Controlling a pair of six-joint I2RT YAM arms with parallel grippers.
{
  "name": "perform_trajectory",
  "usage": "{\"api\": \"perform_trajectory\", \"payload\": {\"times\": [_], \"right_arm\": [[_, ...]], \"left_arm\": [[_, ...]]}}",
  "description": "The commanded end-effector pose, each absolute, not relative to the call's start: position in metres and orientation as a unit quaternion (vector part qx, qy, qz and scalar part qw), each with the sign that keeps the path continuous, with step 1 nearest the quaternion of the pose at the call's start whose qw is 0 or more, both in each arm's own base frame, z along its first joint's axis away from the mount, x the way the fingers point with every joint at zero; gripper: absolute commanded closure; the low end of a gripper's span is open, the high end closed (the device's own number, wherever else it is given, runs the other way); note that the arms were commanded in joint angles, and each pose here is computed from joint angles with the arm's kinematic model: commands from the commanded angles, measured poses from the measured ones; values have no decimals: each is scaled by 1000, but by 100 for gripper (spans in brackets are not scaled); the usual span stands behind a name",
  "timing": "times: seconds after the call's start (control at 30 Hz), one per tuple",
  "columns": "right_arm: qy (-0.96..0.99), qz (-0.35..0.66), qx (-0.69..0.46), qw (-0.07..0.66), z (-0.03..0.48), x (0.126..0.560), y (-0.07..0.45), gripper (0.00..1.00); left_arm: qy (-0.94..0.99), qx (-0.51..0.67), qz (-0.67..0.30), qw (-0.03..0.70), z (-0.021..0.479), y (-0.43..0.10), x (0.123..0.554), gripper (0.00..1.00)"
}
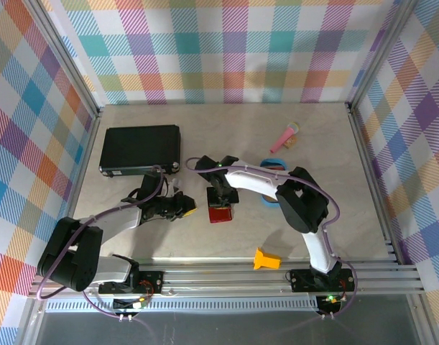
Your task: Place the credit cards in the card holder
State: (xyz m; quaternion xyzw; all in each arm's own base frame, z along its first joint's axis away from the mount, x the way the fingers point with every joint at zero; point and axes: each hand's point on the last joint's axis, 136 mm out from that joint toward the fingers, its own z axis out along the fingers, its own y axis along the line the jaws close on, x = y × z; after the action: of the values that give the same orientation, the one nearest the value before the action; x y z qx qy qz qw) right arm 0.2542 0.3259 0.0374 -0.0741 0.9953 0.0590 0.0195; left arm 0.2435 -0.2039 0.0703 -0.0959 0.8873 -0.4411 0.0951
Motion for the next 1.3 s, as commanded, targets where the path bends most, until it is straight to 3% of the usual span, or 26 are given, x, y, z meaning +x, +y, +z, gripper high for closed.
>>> {"api": "perform_trajectory", "payload": {"times": [0.0,0.63,1.27], "right_arm": [[992,113,-52,9,42,254,333,100],[988,150,-49,-3,40,248,333,100],[972,232,-32,28,68,257,313,100]], "left_arm": [[871,-82,-473,102,84,-222,250,99],[882,-68,-457,88,64,-261,273,100],[919,-99,-377,61,5,-245,272,100]]}}
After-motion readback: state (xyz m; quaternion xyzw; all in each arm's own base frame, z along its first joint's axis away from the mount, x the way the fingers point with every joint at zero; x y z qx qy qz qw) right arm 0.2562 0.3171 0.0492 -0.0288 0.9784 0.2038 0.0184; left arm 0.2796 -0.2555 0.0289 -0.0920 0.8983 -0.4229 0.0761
